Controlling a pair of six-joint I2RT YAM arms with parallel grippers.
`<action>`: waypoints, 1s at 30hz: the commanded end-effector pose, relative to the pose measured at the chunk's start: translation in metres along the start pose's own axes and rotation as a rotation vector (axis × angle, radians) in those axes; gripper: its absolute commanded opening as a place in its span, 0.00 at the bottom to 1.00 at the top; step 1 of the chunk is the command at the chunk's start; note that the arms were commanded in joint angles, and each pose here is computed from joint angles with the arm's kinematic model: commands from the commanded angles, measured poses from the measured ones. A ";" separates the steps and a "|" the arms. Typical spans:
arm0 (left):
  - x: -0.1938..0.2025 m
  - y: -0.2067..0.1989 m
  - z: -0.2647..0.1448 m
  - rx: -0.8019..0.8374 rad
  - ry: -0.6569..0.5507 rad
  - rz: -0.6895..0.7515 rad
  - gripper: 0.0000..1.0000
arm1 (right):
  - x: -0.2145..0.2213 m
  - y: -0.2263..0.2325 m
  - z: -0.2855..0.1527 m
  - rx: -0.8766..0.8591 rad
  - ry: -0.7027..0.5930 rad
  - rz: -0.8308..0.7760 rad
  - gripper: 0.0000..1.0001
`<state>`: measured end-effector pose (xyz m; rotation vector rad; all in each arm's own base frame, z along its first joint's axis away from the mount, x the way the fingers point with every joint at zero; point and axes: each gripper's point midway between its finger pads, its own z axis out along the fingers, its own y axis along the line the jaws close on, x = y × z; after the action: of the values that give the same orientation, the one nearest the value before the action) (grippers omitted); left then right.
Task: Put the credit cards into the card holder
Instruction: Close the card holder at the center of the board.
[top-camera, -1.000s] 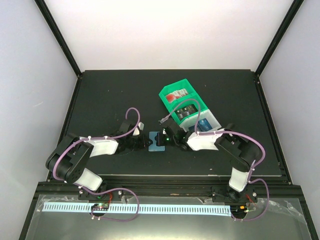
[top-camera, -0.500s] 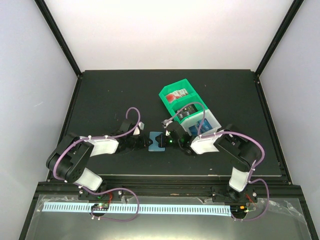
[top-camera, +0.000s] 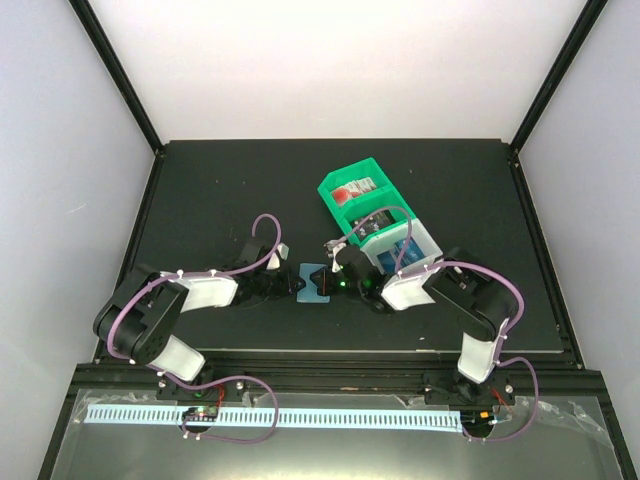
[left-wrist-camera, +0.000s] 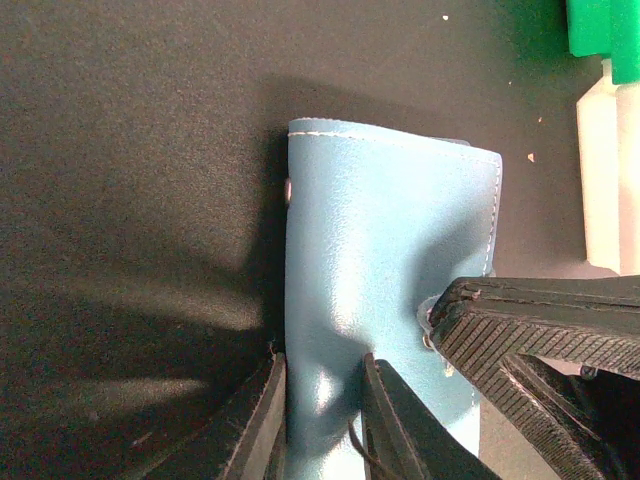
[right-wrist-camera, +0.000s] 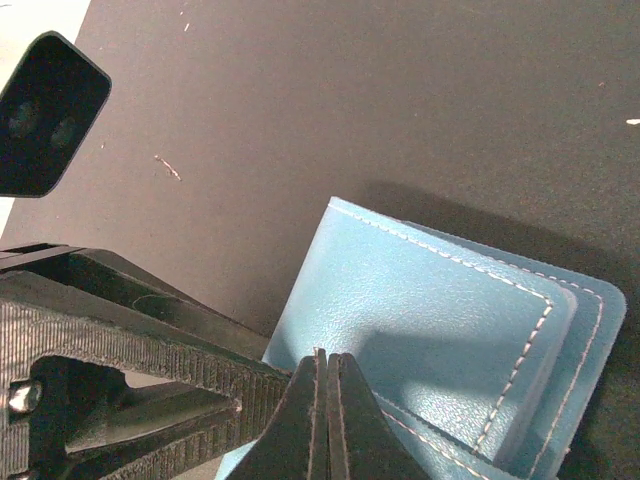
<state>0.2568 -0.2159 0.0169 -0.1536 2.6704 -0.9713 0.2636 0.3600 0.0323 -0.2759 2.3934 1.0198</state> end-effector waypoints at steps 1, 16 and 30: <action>0.035 0.052 0.007 -0.196 0.110 -0.064 0.23 | 0.090 -0.071 -0.009 0.206 0.279 0.041 0.01; 0.033 0.051 0.007 -0.203 0.114 -0.066 0.23 | 0.107 -0.077 -0.014 0.147 0.311 -0.086 0.01; 0.029 0.047 0.005 -0.201 0.106 -0.057 0.24 | 0.096 -0.076 -0.015 0.172 0.283 -0.093 0.01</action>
<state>0.2605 -0.2185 0.0180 -0.1570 2.6851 -0.9686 0.2504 0.3601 0.0241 -0.4789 2.2749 1.0652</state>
